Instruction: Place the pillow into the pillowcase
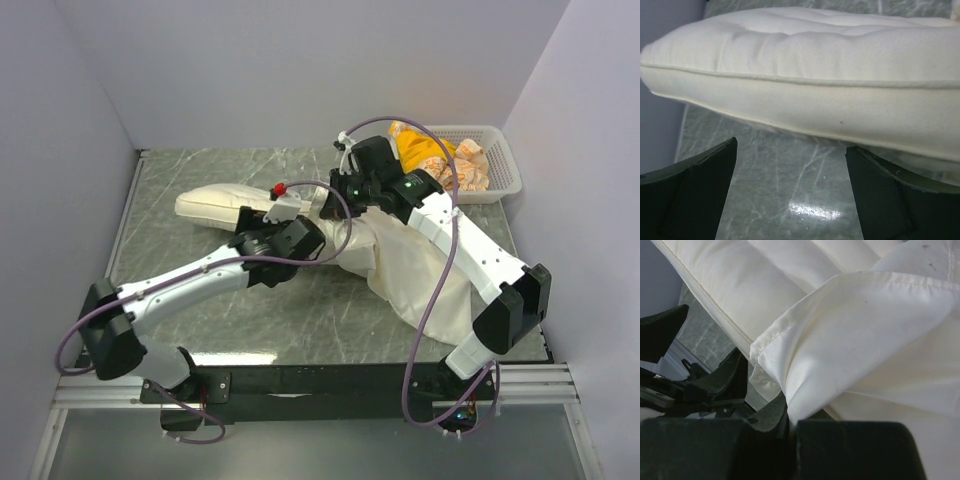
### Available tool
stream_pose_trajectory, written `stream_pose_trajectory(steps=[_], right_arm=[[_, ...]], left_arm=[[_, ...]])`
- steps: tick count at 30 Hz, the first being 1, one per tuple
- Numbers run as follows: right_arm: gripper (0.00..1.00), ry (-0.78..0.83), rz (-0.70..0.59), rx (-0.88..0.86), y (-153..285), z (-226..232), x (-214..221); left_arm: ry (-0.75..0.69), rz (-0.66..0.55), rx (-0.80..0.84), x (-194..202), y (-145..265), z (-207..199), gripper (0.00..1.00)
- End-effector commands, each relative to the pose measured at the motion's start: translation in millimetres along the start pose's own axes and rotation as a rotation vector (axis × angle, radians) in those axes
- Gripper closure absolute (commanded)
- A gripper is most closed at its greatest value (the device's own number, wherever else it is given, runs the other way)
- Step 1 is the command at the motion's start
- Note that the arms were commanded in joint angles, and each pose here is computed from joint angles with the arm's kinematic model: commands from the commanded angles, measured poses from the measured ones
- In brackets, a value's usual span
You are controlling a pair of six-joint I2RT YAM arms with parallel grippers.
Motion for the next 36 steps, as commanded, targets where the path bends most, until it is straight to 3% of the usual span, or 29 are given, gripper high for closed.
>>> stream_pose_trajectory(steps=[1, 9, 27, 30, 31, 36], right_arm=[[1.00, 0.052, -0.145, -0.133, 47.1, 31.2, -23.9], [1.00, 0.055, -0.143, -0.141, 49.4, 32.5, -23.4], [1.00, 0.056, -0.148, -0.140, 55.2, 30.9, -24.7], [1.00, 0.057, -0.144, -0.137, 54.9, 30.3, -24.0], [1.00, 0.056, -0.141, -0.137, 54.0, 29.9, -23.5], [1.00, 0.053, -0.142, -0.138, 54.2, 30.9, -24.9]], left_arm=[[0.130, -0.148, 0.227, -29.7, 3.7, 5.4, 0.06], [0.118, -0.247, 0.274, -48.4, -9.6, 24.0, 0.07], [0.120, -0.360, 0.534, -68.6, -22.0, 0.5, 0.08], [0.101, -0.336, 0.531, -68.6, -30.3, -7.3, 0.21], [0.099, -0.334, 0.528, -69.1, -33.0, -10.4, 0.34], [0.124, -0.328, 0.492, -72.8, -37.5, -10.7, 0.79]])
Point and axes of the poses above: each gripper's point midway between its finger pads, its own y axis back along the fingers, its own z axis along the line the jaws close on, x = y × z, the point moved 7 cm from there along y, back along the fingers, and after that the axes turned 8 degrees about -y, right-handed, at the moved point
